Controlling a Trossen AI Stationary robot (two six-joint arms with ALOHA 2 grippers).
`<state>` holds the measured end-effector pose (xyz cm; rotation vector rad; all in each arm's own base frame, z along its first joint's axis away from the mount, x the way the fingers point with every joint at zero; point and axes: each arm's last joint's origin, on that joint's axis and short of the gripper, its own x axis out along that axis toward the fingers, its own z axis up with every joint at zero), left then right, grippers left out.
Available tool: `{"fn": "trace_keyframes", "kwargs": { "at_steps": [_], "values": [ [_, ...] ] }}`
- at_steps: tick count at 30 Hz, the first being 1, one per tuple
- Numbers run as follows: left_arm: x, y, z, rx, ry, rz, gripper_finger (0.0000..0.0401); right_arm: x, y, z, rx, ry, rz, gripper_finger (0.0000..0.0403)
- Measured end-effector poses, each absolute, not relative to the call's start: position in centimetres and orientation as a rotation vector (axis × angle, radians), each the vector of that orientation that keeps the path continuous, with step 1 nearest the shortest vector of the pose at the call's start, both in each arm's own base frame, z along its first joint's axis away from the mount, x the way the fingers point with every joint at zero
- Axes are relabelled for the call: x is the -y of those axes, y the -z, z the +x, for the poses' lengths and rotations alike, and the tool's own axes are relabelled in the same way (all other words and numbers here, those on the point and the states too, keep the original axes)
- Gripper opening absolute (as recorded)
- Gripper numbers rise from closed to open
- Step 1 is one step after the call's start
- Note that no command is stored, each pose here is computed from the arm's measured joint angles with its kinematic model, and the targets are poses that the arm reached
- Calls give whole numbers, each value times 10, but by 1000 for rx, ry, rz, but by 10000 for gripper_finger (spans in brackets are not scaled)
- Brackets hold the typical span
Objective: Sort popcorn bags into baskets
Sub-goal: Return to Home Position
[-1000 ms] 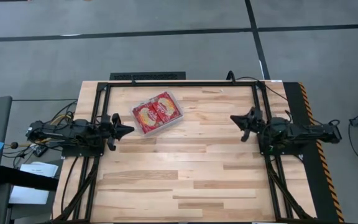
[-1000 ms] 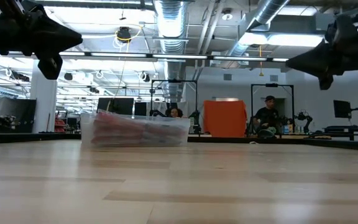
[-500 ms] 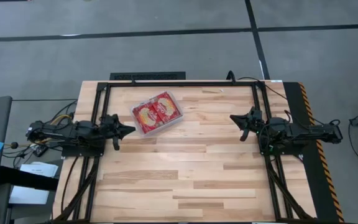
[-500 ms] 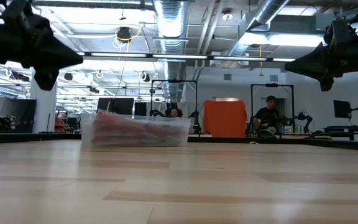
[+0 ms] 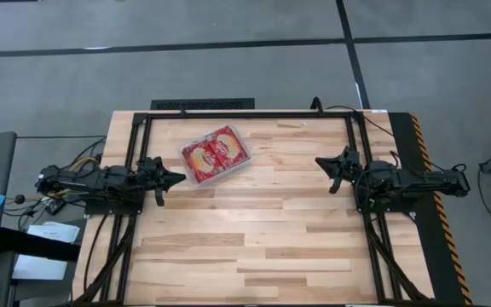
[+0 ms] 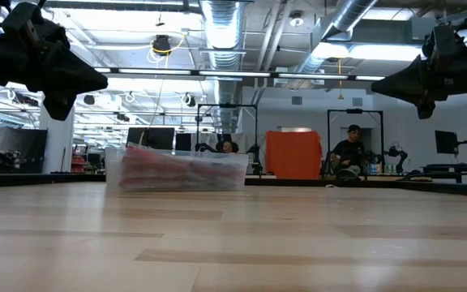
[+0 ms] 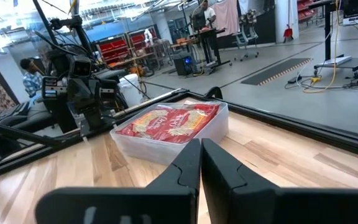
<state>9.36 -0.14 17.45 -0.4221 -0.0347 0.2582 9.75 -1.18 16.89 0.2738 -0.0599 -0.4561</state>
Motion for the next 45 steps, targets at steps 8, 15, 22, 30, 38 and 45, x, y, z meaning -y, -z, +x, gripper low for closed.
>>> {"fn": "trace_keyframes", "kwargs": {
  "at_steps": [8, 15, 22, 30, 38, 45],
  "values": [
    [1, -174, 94, 34, -259, -422, 19, 12, -169, 98, 60, 456, 274, 32],
    [1, -174, 94, 34, -259, -422, 19, 12, -169, 98, 59, 456, 274, 27],
    [1, -174, 94, 34, -260, -422, 19, 12, -169, 98, 59, 456, 274, 34],
    [1, -174, 94, 33, -260, -422, 19, 12, -169, 98, 59, 456, 274, 40],
    [1, -174, 94, 33, -260, -422, 19, 12, -169, 98, 59, 456, 274, 35],
    [1, -174, 94, 33, -260, -422, 19, 12, -169, 98, 59, 456, 274, 29]
  ]
}}
